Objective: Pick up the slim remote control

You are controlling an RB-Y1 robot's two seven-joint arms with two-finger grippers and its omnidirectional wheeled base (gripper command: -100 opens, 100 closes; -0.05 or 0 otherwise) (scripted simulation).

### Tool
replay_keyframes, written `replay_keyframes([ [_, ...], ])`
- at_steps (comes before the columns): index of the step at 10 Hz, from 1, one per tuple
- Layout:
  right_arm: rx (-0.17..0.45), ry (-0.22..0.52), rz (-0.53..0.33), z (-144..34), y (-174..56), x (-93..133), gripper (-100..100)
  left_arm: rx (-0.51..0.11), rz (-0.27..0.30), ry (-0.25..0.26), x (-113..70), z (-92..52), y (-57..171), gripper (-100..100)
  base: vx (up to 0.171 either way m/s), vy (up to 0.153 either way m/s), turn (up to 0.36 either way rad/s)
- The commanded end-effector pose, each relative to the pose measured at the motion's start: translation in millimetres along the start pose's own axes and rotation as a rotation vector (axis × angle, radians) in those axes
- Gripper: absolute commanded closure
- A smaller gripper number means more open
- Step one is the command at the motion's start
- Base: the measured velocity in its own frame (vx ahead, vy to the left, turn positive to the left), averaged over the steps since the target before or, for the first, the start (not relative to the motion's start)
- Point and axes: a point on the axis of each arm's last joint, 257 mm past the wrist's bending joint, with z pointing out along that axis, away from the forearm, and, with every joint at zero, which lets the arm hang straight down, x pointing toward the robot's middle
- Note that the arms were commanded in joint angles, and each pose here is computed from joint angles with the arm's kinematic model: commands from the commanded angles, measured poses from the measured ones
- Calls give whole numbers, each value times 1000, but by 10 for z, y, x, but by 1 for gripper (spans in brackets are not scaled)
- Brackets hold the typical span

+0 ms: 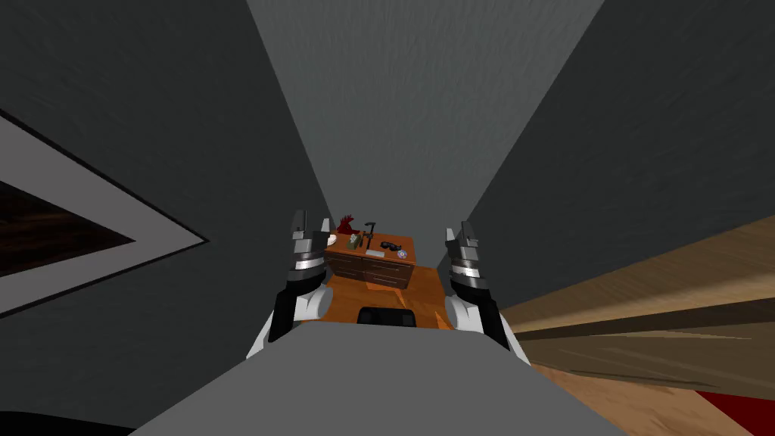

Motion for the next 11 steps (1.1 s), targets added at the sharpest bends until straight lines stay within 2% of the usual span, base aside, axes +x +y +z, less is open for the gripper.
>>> replay_keyframes([
  [1, 0, 0, 0, 0, 0, 0, 0, -44, -3, 34, 28, -24, 150, -100, 12, 10, -164],
  [3, 0, 0, 0, 0, 0, 0, 0, -107, -14, 57, 31, -66, 363, -100, 23, 29, -210],
  [6, 0, 0, 0, 0, 0, 0, 0, -237, -44, 73, -12, -182, 794, -100, 31, 39, -260],
  [9, 0, 0, 0, 0, 0, 0, 0, -394, -89, 65, -107, -380, 1292, -100, 39, 52, -365],
  [10, 0, 0, 0, 0, 0, 0, 0, -410, -88, 65, -105, -397, 1330, -100, 23, 56, -65],
  [11, 0, 0, 0, -1, 0, -1, 0, -463, -106, 57, -148, -480, 1493, -100, 25, 38, -165],
])
